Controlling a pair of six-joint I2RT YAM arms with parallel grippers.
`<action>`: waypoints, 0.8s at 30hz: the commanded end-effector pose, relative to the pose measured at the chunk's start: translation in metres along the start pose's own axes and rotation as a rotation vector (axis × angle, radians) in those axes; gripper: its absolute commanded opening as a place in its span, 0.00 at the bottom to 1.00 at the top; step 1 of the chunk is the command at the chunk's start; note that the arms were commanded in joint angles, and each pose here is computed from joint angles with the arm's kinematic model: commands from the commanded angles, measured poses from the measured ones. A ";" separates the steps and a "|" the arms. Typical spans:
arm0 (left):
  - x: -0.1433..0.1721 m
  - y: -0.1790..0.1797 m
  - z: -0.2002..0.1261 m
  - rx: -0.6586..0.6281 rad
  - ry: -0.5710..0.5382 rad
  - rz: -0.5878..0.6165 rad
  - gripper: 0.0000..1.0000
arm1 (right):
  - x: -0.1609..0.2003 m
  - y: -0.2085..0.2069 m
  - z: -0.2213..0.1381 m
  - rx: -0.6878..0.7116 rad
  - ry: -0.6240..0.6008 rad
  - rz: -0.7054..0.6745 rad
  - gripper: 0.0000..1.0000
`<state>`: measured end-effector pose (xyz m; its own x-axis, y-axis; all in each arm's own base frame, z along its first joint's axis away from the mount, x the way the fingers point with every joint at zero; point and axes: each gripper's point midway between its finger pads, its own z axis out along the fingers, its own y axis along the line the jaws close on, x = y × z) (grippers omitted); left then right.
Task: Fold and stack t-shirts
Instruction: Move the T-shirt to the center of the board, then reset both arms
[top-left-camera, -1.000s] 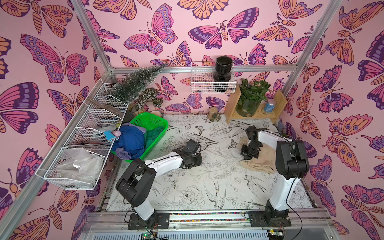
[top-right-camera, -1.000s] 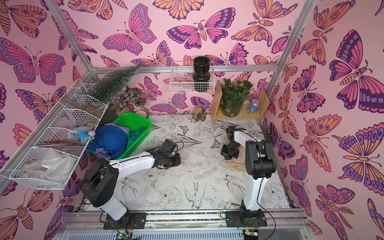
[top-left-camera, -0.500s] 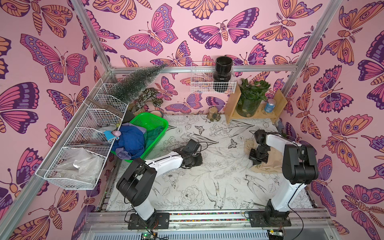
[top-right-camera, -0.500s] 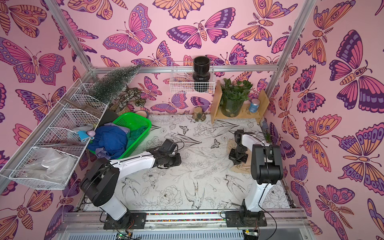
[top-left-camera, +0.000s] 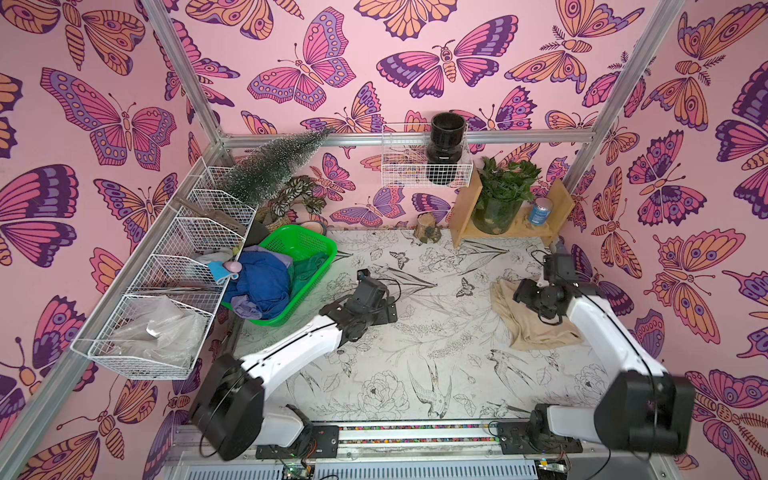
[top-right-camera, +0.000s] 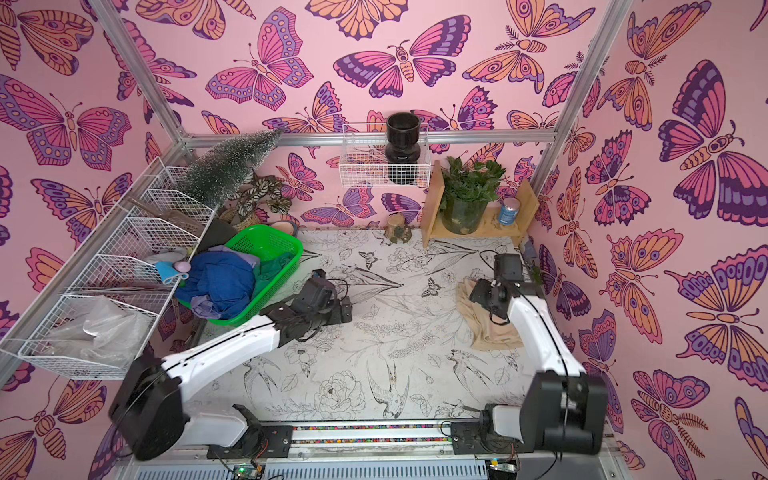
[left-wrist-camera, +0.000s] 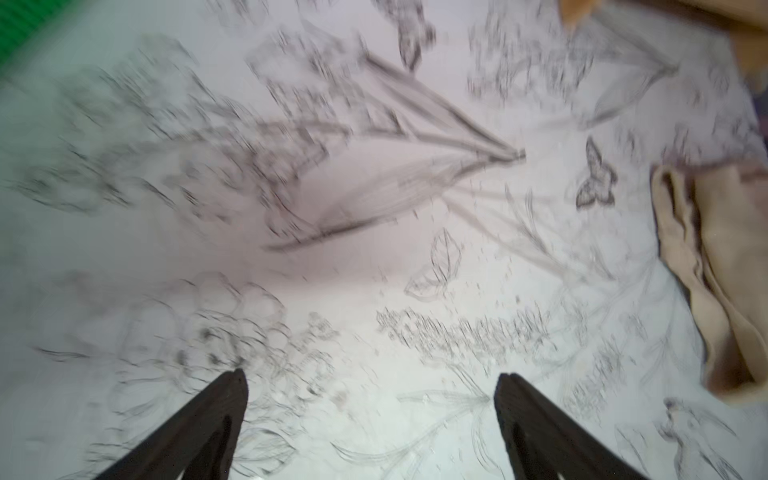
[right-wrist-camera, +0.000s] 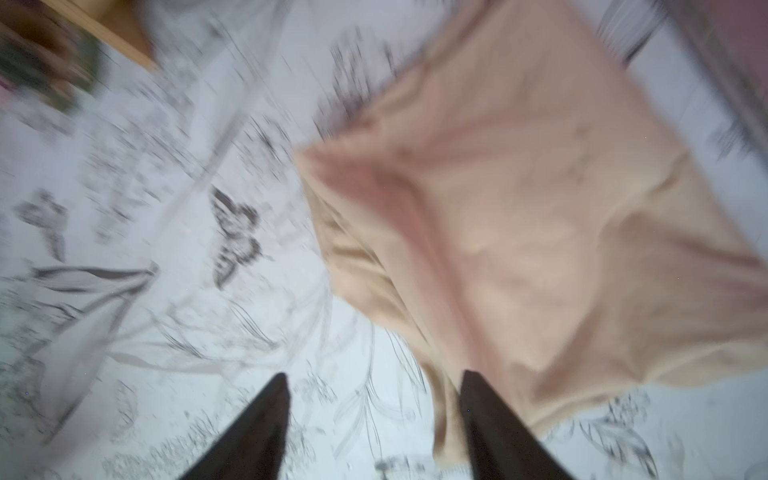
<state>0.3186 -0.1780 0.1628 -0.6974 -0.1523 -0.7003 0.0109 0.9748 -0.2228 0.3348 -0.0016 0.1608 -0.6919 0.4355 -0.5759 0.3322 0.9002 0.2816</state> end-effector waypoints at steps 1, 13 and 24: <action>-0.048 0.082 -0.045 -0.410 -0.312 0.104 1.00 | -0.033 0.000 -0.006 -0.011 -0.280 -0.151 0.99; -0.041 0.209 -0.045 -0.597 -0.405 0.149 1.00 | 0.021 -0.042 0.041 0.078 -0.330 -0.268 0.99; -0.041 0.235 -0.002 -0.482 -0.463 0.009 1.00 | -0.018 -0.023 0.062 0.051 -0.513 -0.394 0.99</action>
<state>0.3302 0.0687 0.1409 -0.3868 -0.0725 -0.9193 -0.4321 0.8949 0.1112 0.3508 -0.0327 0.0800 -0.5290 0.0726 -0.8455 0.1898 0.9812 -0.0345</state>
